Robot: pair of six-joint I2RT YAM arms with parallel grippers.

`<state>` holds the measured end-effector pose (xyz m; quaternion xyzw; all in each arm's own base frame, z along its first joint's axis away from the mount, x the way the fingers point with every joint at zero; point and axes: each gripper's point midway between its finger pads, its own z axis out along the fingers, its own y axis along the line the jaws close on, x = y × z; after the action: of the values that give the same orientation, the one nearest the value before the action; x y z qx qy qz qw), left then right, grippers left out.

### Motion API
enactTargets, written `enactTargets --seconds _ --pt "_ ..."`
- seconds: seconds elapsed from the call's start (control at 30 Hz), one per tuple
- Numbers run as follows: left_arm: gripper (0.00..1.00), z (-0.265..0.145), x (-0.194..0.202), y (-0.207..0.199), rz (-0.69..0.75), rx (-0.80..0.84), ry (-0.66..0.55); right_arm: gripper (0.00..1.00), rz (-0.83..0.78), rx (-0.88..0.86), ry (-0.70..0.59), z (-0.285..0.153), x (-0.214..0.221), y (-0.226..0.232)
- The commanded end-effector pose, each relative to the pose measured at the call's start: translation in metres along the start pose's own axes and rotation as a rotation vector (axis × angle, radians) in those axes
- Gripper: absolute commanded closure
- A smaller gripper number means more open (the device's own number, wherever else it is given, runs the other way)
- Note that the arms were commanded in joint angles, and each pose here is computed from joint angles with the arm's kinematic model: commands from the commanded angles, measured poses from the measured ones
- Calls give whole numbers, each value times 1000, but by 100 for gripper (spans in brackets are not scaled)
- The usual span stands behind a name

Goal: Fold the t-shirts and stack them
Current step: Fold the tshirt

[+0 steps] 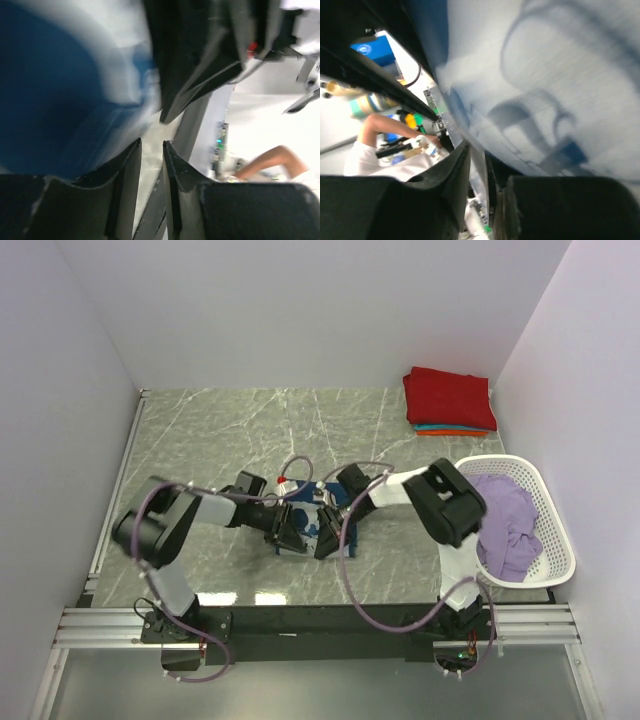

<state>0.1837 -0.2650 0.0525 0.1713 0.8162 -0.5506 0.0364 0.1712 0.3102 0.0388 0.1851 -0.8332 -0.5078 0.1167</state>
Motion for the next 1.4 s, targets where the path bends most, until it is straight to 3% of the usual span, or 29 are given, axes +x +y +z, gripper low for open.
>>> enactTargets --seconds 0.0,0.13,0.5,0.7,0.83,0.97,1.07,1.37 --pt "70 7 4 34 -98 -51 42 76 87 45 33 6 2 -33" --pt "69 -4 -3 68 -261 -77 -2 75 129 97 -1 -3 2 -55" --pt "62 -38 -10 78 -245 -165 -91 72 66 286 54 -34 30 -73" --pt "59 -55 -30 39 -70 -118 -148 72 36 381 75 -61 31 -74" --pt "57 -63 -36 -15 137 -15 -180 72 -35 278 -10 -77 8 -34" --pt "59 -43 -15 -35 215 15 -100 72 -105 164 -51 -69 5 -1" --pt "61 -26 -3 -25 195 -3 -50 72 -82 149 -21 -59 10 -6" --pt "61 -1 0 32 -37 -68 49 73 98 187 61 -62 27 -56"
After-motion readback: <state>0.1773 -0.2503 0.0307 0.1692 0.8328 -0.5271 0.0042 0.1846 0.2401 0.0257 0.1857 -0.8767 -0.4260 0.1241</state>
